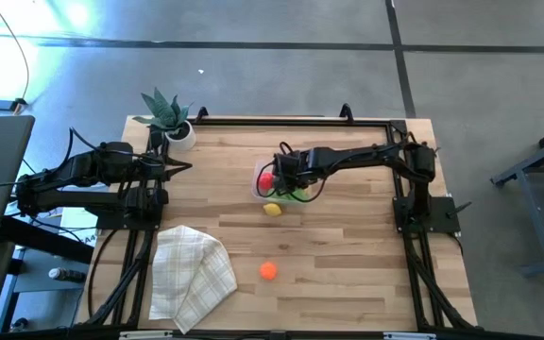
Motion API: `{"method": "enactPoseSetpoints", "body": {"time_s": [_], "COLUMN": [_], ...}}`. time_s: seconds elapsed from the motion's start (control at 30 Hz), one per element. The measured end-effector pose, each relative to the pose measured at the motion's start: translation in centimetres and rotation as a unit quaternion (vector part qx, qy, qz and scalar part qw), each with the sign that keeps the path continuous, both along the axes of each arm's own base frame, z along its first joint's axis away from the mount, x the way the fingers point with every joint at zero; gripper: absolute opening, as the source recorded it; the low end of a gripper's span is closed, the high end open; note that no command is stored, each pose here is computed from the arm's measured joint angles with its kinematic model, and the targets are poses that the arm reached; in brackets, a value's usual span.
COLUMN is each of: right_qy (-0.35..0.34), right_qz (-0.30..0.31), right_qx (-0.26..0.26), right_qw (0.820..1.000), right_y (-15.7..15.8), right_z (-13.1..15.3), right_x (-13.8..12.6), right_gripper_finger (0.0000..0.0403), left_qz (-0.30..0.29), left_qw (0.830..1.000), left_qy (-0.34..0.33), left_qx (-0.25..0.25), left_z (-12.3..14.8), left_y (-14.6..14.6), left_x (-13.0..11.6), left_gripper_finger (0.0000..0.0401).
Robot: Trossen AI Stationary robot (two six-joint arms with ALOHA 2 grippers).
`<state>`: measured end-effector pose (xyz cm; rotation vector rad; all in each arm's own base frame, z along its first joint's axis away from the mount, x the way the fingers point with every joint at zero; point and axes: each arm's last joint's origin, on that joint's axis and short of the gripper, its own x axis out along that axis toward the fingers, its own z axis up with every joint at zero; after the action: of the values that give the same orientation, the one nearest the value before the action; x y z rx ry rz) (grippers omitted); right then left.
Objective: Pick and placing Produce into tupperware
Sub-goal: Put the pumpkin into the transparent bin
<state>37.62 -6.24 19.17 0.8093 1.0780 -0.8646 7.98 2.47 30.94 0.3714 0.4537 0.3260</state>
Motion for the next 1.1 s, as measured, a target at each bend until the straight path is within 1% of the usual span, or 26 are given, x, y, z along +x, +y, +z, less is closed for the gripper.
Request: {"method": "enactPoseSetpoints", "body": {"time_s": [0.17, 0.27, 0.4, 0.57, 0.67, 0.77, 0.93, 1.1], "right_qy": [-0.022, -0.035, -0.048, -0.087, -0.106, -0.102, -0.085, -0.086], "right_qz": [-0.001, 0.001, 0.012, 0.048, 0.077, 0.112, 0.173, 0.180], "right_qx": [-0.003, -0.008, -0.012, -0.015, -0.030, -0.044, -0.029, -0.005], "right_qw": [1.000, 0.999, 0.999, 0.995, 0.991, 0.988, 0.981, 0.980], "right_y": [0.0, 0.2, 1.0, 3.8, 6.4, 9.4, 14.9, 19.1], "right_z": [1.5, 3.6, 7.2, 11.8, 13.5, 13.5, 11.7, 10.1], "right_x": [0.2, 0.2, 0.3, 0.6, 0.7, 0.5, -0.4, -1.5], "right_gripper_finger": [0.0206, 0.0207, 0.0207, 0.0207, 0.0207, 0.0207, 0.0207, 0.0207], "left_qz": [0.000, 0.000, 0.000, 0.000, 0.000, 0.000, 0.000, 0.000], "left_qw": [1.000, 1.000, 1.000, 1.000, 1.000, 1.000, 1.000, 1.000], "left_qy": [0.000, 0.000, 0.000, 0.000, 0.000, 0.000, 0.000, 0.000], "left_qx": [0.000, 0.000, 0.000, 0.000, 0.000, 0.000, 0.000, 0.000], "left_z": [0.0, 0.0, 0.0, 0.0, 0.0, 0.0, 0.0, 0.0], "left_y": [0.0, 0.0, 0.0, 0.0, 0.0, 0.0, 0.0, 0.0], "left_x": [0.0, 0.0, 0.0, 0.0, 0.0, 0.0, 0.0, 0.0], "left_gripper_finger": [0.0001, 0.0001, 0.0001, 0.0001, 0.0001, 0.0001, 0.0001, 0.0001]}}
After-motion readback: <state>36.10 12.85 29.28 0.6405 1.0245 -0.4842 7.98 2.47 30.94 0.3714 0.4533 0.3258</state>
